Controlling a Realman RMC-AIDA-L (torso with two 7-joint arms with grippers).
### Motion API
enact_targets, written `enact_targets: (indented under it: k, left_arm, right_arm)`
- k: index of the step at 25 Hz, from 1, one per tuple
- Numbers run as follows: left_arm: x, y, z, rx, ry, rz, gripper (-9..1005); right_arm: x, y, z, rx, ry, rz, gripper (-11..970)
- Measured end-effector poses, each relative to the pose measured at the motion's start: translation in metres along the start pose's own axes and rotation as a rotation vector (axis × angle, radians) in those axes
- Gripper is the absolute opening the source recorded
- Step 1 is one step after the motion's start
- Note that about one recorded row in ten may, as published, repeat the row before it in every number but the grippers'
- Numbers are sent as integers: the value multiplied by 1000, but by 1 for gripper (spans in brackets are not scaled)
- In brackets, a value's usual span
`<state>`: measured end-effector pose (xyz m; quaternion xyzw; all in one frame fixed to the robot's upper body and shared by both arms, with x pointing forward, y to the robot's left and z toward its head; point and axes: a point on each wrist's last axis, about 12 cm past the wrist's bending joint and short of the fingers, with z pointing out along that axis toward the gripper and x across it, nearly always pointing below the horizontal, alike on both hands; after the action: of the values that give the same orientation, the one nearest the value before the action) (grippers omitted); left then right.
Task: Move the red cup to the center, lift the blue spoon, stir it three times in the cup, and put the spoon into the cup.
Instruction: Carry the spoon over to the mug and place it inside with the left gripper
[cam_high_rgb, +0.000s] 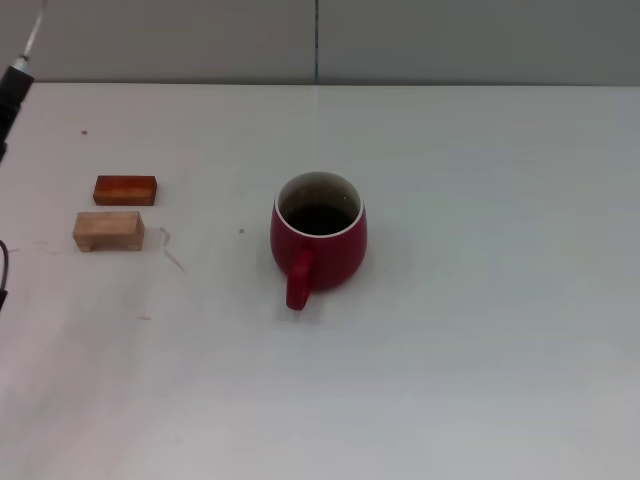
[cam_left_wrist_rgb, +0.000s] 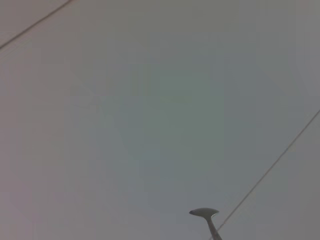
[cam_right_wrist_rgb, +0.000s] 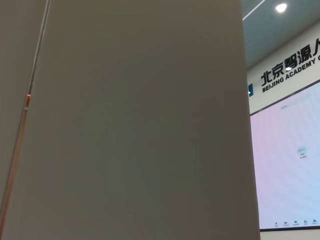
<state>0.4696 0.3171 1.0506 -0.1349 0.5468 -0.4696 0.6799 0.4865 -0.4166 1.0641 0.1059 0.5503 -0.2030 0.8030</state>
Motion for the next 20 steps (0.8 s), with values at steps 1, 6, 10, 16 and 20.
enact_targets:
  k: [1,6,10,16,20]
  left_arm:
    - [-4,-1,0,15,-17,-11,169]
    - [-26,-8,6,134,-57,-83,170]
    - [-48,-14,14,249,-57,-123,170]
    - [-78,-16,21,330,0,-105,170]
    - [-95,-19,32,369,89,-67,170]
  right_arm:
    - [0,0,-1,0,1,-1,542]
    - [1,0,-4,5,7,-1,542]
    - [2,-1,-8,10,14,1,542]
    - [4,-1,-13,24,26,4,541]
    - [5,-1,-17,29,32,5,541]
